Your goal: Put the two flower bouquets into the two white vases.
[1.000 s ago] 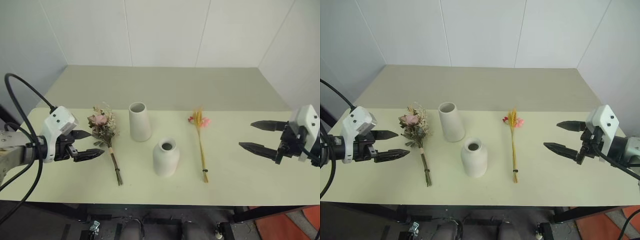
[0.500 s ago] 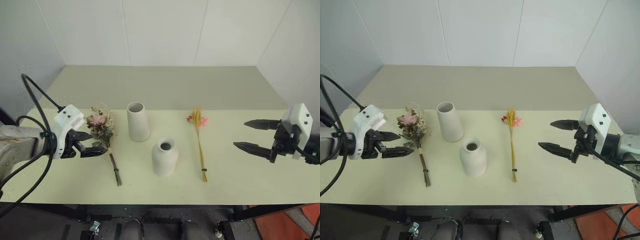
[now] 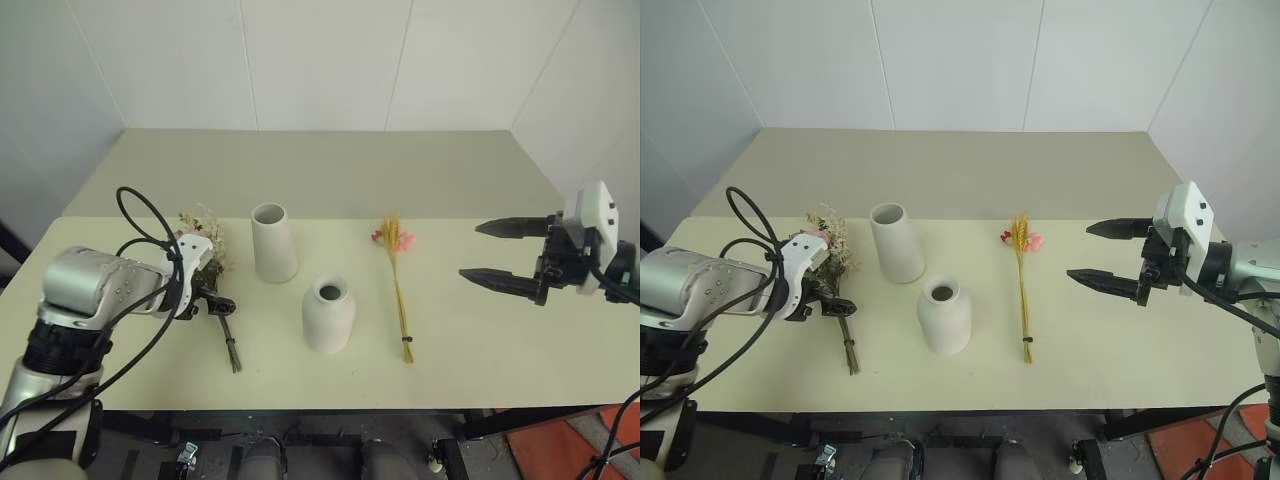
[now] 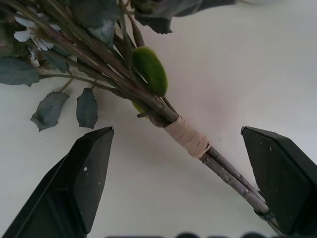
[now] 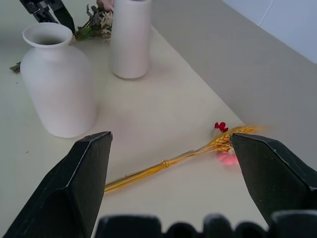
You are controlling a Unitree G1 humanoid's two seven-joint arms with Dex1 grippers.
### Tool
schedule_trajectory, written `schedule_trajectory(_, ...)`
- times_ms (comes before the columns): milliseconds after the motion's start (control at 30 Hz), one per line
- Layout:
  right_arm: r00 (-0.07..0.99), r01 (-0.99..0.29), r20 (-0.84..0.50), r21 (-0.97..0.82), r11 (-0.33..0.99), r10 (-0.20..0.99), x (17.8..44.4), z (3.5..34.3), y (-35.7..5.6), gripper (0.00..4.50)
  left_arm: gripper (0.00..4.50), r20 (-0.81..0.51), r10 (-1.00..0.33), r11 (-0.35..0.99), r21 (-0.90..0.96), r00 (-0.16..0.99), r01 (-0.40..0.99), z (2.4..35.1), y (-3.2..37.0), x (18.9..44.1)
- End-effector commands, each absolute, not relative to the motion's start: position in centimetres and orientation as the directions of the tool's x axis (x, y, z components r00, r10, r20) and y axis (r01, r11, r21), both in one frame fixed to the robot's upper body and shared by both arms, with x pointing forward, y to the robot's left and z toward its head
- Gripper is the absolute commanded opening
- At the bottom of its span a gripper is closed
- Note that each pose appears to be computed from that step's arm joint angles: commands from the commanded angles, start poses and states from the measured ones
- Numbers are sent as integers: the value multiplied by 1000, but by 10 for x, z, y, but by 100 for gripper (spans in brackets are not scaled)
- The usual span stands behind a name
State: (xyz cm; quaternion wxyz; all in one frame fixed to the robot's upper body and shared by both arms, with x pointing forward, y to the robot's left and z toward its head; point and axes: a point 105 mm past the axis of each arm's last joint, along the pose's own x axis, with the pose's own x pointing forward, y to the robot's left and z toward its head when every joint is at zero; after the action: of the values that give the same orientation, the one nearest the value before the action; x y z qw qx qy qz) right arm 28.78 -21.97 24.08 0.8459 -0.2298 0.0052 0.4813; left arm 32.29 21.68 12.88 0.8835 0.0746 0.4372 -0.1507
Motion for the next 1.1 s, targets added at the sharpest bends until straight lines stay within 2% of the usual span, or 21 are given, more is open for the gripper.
schedule_trajectory(33,533,-804,-216,-429,411,818,287,249,-218,450,410,-790,-146,959,35,595,283,129,219,329)
schedule_trajectory(67,531,-805,-214,-430,409,820,287,250,-217,450,394,-798,-154,959,22,583,283,123,216,329)
schedule_trajectory(200,528,-805,-211,-431,407,822,287,252,-217,450,272,-822,-141,961,19,552,274,106,207,330)
schedule_trajectory(333,527,-807,-211,-428,407,823,288,251,-218,450,149,-804,-144,972,-6,576,235,110,206,337)
schedule_trajectory(467,523,-811,-211,-423,405,826,287,250,-218,450,35,-786,-71,987,35,615,160,120,226,340)
schedule_trajectory(500,522,-811,-211,-422,405,826,287,250,-218,450,18,-782,-57,989,42,621,144,122,230,340)
schedule_trajectory(667,520,-816,-219,-414,404,825,287,248,-219,450,13,-716,88,994,110,693,-13,151,274,337)
schedule_trajectory(767,518,-818,-217,-408,406,827,286,246,-218,450,13,-503,132,990,117,854,-83,189,290,346)
schedule_trajectory(833,518,-819,-214,-406,407,828,286,246,-216,450,13,-333,104,993,85,937,-80,216,287,352)
schedule_trajectory(900,517,-819,-211,-404,408,829,287,244,-214,450,13,-147,-32,999,23,989,35,248,265,358)
schedule_trajectory(967,517,-818,-206,-404,409,831,290,244,-211,450,13,-11,-146,989,3,989,146,271,246,362)
schedule_trajectory(1100,512,-820,-187,-396,413,839,294,242,-205,450,13,195,-398,910,-41,896,413,310,210,366)
